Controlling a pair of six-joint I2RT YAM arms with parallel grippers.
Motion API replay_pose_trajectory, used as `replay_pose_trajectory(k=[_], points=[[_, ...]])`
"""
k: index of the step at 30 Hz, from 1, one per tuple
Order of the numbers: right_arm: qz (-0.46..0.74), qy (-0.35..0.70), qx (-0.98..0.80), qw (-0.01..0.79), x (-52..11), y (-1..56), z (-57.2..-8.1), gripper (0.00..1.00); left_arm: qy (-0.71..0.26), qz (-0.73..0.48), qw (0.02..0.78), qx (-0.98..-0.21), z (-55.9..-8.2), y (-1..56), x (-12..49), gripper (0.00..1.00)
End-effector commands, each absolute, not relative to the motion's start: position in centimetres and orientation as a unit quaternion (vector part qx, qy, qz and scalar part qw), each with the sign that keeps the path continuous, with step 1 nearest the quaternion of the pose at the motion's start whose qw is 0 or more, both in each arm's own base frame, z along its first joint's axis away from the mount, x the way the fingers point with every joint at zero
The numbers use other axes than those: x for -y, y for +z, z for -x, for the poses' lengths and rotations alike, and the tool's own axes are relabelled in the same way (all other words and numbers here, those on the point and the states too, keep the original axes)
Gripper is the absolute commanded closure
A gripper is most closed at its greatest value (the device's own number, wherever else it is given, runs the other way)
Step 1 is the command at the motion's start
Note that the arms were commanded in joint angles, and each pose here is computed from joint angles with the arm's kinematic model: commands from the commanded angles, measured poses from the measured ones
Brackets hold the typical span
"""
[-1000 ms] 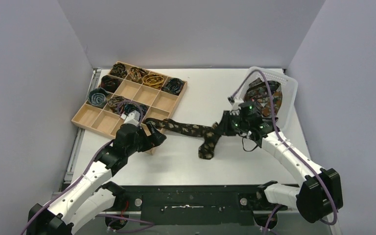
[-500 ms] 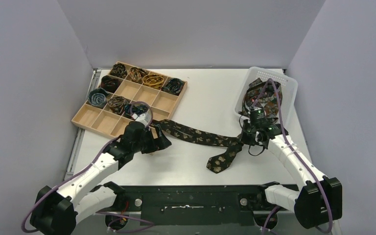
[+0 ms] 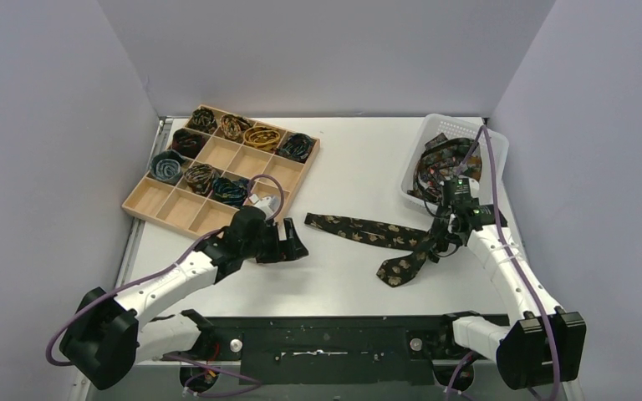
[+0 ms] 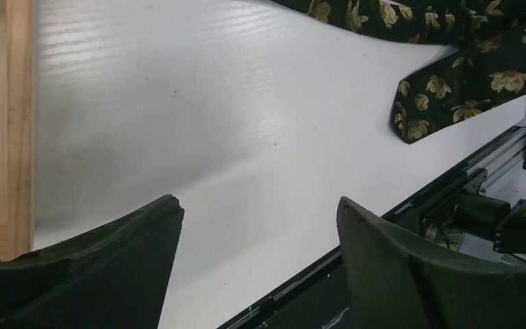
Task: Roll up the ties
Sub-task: Place the tie at the center of the board.
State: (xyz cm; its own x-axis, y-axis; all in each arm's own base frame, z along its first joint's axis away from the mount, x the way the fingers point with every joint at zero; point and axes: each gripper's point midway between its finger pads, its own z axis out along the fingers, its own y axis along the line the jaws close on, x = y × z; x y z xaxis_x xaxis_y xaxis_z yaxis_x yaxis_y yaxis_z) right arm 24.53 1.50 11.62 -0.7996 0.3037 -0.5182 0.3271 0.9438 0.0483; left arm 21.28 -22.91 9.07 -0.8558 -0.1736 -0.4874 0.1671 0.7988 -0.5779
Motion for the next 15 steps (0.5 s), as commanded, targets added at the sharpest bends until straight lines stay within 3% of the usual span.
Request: replay_pose_trajectory(k=[1,3,4,10,15], points=[[-0.134,-0.021,-0.95,0.28,-1.6,12.8,-25.1,0.76,-0.348,-0.02,0.295,-0.89,-22.6,11.2,24.6,0.2],[-0.142,-0.046,-0.945,0.29,-0.6,13.7,-25.4,0.5,-0.349,-0.025,0.294,-0.89,-22.8,11.2,24.9,0.2],[-0.15,-0.058,-0.942,0.293,-0.1,14.2,-25.6,0.42,-0.346,-0.027,0.292,-0.891,-22.9,11.1,25.0,0.2],[-0.181,-0.08,-0.916,0.349,1.1,18.8,-27.4,0.35,-0.327,-0.042,0.297,-0.896,-23.8,11.6,25.4,0.2],[-0.129,0.019,-0.918,0.374,-2.7,18.6,-29.6,0.29,-0.329,-0.044,0.287,-0.899,-23.6,10.5,25.7,0.19]])
